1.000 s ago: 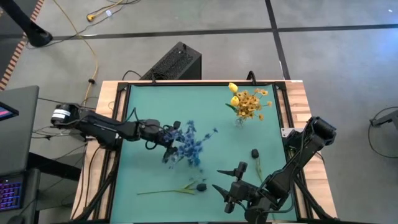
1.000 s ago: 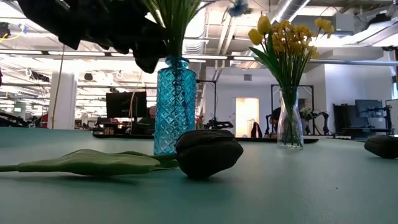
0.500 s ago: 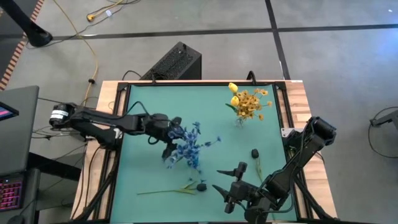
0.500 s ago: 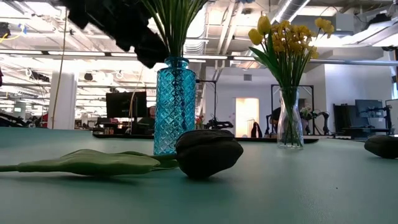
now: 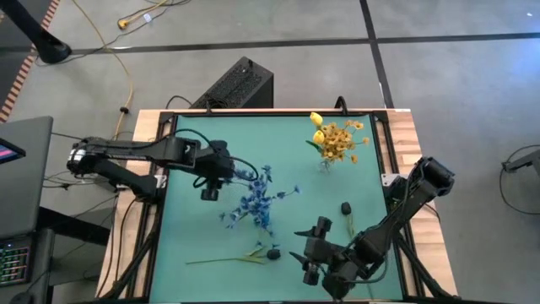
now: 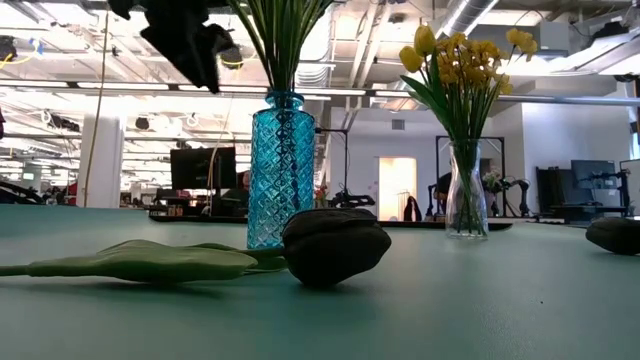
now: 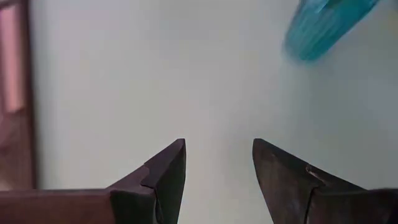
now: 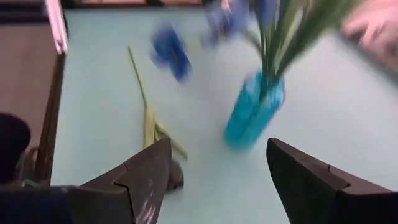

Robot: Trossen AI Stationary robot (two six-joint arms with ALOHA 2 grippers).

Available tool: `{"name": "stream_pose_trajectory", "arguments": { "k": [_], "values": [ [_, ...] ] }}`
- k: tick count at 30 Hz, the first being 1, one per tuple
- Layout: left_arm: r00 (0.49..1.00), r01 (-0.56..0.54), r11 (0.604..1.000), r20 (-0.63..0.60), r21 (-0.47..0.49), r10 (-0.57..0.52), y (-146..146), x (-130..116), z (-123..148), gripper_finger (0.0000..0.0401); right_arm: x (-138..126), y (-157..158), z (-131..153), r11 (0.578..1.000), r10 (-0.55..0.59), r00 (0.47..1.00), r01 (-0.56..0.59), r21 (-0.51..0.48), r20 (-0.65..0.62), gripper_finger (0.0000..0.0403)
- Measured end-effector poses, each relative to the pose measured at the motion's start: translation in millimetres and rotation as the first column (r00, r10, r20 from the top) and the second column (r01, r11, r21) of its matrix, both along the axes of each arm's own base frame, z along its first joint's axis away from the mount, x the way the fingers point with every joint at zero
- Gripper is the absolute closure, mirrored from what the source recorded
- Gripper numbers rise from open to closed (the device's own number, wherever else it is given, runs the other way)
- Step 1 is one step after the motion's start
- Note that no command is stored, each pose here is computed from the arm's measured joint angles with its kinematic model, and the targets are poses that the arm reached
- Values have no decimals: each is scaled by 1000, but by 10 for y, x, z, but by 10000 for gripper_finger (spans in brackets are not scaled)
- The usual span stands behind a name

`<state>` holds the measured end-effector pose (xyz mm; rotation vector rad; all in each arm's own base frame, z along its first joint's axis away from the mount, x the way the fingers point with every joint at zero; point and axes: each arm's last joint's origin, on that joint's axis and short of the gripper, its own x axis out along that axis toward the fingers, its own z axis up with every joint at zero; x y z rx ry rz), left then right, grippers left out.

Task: Sort flowers into vase by color
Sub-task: Put the left black tulip into the blue transparent vase

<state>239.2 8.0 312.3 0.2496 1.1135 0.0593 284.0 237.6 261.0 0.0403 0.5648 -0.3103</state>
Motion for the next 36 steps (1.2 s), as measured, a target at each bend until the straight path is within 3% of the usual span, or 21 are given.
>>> {"name": "stream_pose_trajectory", "arguments": {
  "k": [5,8,10,15,19,23,26,28,36],
  "values": [
    [985,-106,977,-113,186,129,57,-161,142,227,-13,-133,-113,973,-32,978,77,216,-206,112],
    [971,-142,949,-147,280,188,85,-245,173,227,-77,-183,-174,934,-50,933,170,313,-356,112],
    [971,-152,946,-136,288,197,88,-294,185,227,-136,-205,-205,906,-72,892,246,345,-447,112],
    [986,-134,963,-62,232,152,96,-446,196,227,-336,-220,-253,841,-143,759,431,327,-635,112],
    [979,-195,959,98,206,178,143,-634,200,227,-496,-241,-265,795,-228,644,556,243,-730,112],
    [925,-233,972,314,21,214,115,-739,115,227,-597,-238,-307,750,-261,557,631,197,-788,112],
    [898,-114,984,409,-140,163,28,-758,-31,227,-680,-244,-420,726,-271,491,669,158,-828,112],
    [882,-22,980,458,-198,113,-39,-744,-149,227,-728,-251,-515,721,-262,456,678,141,-851,112],
    [733,181,959,680,-219,16,-285,-582,-569,227,-812,-446,-828,679,-299,418,725,116,-858,112]
  ]
}}
